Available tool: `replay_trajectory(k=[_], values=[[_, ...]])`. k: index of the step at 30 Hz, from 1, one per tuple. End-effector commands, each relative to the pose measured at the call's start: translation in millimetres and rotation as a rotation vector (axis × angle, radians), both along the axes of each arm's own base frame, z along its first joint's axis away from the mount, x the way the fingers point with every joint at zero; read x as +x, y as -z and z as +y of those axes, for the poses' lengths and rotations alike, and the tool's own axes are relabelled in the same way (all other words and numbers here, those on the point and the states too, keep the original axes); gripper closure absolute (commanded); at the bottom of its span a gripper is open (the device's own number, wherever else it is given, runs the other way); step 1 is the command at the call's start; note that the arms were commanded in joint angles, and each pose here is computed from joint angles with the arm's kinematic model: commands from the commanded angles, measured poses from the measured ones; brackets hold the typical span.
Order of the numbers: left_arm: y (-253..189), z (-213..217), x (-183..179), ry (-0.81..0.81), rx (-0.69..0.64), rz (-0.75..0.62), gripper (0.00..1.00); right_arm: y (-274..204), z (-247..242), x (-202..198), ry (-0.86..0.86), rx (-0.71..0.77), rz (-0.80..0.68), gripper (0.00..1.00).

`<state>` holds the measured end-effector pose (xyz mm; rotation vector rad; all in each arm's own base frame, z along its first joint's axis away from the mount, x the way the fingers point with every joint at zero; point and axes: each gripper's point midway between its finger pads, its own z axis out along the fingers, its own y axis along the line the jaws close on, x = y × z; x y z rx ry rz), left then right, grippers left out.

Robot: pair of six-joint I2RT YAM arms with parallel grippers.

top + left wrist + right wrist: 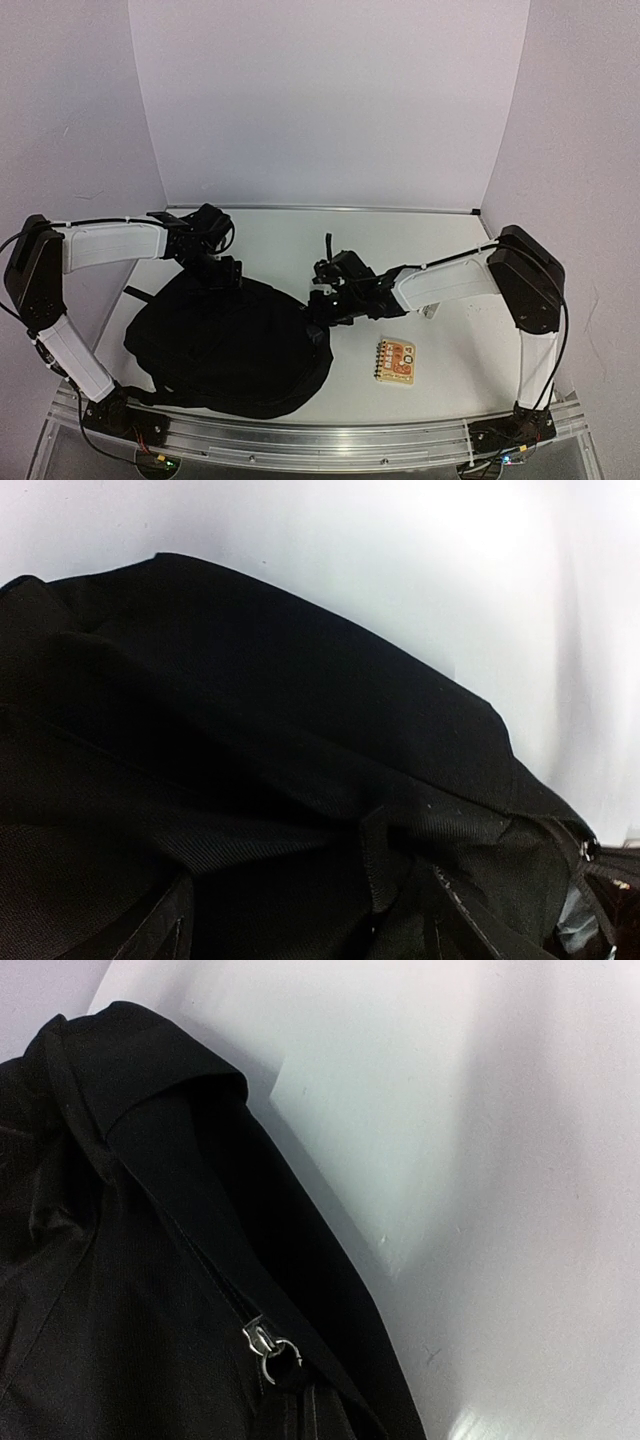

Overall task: Pack the student bag
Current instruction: Zip the student bag at the center of the board.

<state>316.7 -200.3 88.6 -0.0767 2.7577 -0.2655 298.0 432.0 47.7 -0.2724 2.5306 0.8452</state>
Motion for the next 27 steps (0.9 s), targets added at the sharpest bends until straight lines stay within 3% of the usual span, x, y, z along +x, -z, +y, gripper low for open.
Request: replay_trajectory(k=[1,11,15,20,27], values=[[26.8,44.9,-15.0,-0.107,0.102,0.088,0.23,-28.0,-13.7,-12.8,0.007,0.033,0.028,1.0],[33.8,77.0,-5.0,-0.208,0.139,0.077,0.22,-50.2,-22.2,-64.7,-0.097,0.092,0.147,1.0],[24.3,65.8,7.4,-0.175,0.094,0.036,0.22,-52.6,-21.0,-77.9,-0.12,0.094,0.168,1.0],[-26.3,20.2,25.8,0.07,-0.01,-0.13,0.13,-65.2,-28.0,-66.4,-0.063,0.089,0.107,1.0],[-85.3,-54.7,22.1,0.553,-0.126,-0.353,0.04,-76.2,-30.4,-56.5,-0.04,0.099,0.074,1.0]])
